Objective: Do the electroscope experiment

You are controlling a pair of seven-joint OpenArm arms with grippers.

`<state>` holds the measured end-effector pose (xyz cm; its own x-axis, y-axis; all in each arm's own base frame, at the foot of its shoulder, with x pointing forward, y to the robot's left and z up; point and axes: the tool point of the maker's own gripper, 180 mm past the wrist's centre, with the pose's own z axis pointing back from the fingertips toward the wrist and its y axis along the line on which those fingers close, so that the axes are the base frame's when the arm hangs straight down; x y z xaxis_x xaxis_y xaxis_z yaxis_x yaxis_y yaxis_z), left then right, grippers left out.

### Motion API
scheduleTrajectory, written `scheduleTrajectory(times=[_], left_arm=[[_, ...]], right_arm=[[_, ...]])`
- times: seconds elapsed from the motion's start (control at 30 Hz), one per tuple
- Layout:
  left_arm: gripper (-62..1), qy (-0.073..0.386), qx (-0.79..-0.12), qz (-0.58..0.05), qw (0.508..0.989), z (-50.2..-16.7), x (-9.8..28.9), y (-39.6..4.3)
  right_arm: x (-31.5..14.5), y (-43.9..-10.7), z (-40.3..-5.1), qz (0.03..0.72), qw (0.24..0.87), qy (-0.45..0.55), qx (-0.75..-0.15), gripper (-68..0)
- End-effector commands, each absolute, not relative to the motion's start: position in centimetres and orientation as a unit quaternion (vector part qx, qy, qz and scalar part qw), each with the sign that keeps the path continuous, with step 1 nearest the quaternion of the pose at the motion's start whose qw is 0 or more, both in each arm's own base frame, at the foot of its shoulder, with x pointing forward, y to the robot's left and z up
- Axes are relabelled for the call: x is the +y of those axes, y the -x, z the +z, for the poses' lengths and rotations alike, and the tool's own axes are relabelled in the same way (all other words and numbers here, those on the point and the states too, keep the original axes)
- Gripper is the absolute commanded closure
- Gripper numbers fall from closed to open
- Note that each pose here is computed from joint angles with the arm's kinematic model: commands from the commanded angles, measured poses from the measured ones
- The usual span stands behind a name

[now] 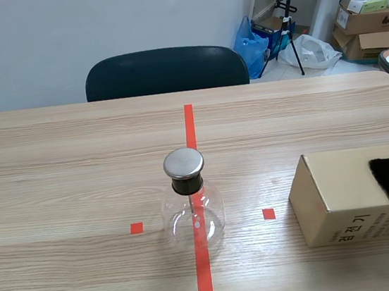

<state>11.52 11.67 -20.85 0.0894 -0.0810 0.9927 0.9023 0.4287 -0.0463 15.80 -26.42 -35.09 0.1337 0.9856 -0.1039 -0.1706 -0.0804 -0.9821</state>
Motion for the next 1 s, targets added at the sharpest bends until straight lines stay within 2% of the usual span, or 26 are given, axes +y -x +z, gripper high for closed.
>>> scheduleTrajectory(times=[0.0,0.07,0.2,0.27,0.33,0.4,0.47,0.53,0.63,0.7,0.77,0.87,0.97], left_arm=[[-62.3,0.374,-0.561,-0.377,0.635,-20.5,11.6,-11.6],[-62.3,0.374,-0.561,-0.377,0.635,-20.5,11.6,-11.6],[-62.3,0.372,-0.561,-0.378,0.635,-20.5,11.6,-11.6],[-62.3,0.372,-0.561,-0.378,0.636,-20.5,11.6,-11.6],[-62.3,0.372,-0.561,-0.378,0.636,-20.5,11.6,-11.7],[-62.3,0.365,-0.565,-0.379,0.635,-20.5,11.7,-11.8],[-62.3,0.361,-0.568,-0.378,0.636,-20.5,11.7,-11.9],[-62.3,0.359,-0.566,-0.377,0.639,-20.6,11.8,-12.0],[-62.3,0.358,-0.565,-0.374,0.643,-20.7,11.9,-12.1],[-62.3,0.359,-0.569,-0.365,0.643,-20.5,12.0,-12.3],[-62.3,0.360,-0.573,-0.359,0.643,-20.4,12.0,-12.4],[-62.3,0.360,-0.573,-0.358,0.643,-20.3,12.0,-12.5],[-62.3,0.360,-0.573,-0.358,0.643,-20.3,12.0,-12.5]], right_arm=[[-26.9,-16.0,-33.6,0.517,0.530,0.543,-0.398,-1.8],[-26.2,-16.1,-33.7,0.528,0.521,0.532,-0.408,-1.8],[-20.0,-15.8,-34.3,0.614,0.438,0.430,-0.496,-1.8],[-18.6,-15.4,-34.5,0.629,0.420,0.407,-0.512,-1.8],[-20.0,-15.8,-34.4,0.606,0.446,0.434,-0.495,-1.8],[-23.2,-16.1,-34.2,0.561,0.495,0.489,-0.448,-1.8],[-25.1,-16.1,-34.1,0.542,0.514,0.519,-0.415,-1.8],[-24.1,-16.1,-34.3,0.560,0.499,0.503,-0.428,-1.8],[-19.4,-15.5,-34.6,0.622,0.433,0.423,-0.496,-1.8],[-17.8,-15.1,-34.5,0.638,0.408,0.394,-0.521,-1.8],[-18.8,-15.4,-34.4,0.619,0.430,0.415,-0.509,-1.8],[-23.0,-16.0,-34.2,0.559,0.497,0.489,-0.449,-1.8],[-23.2,-16.0,-34.2,0.562,0.495,0.491,-0.445,-1.8]])
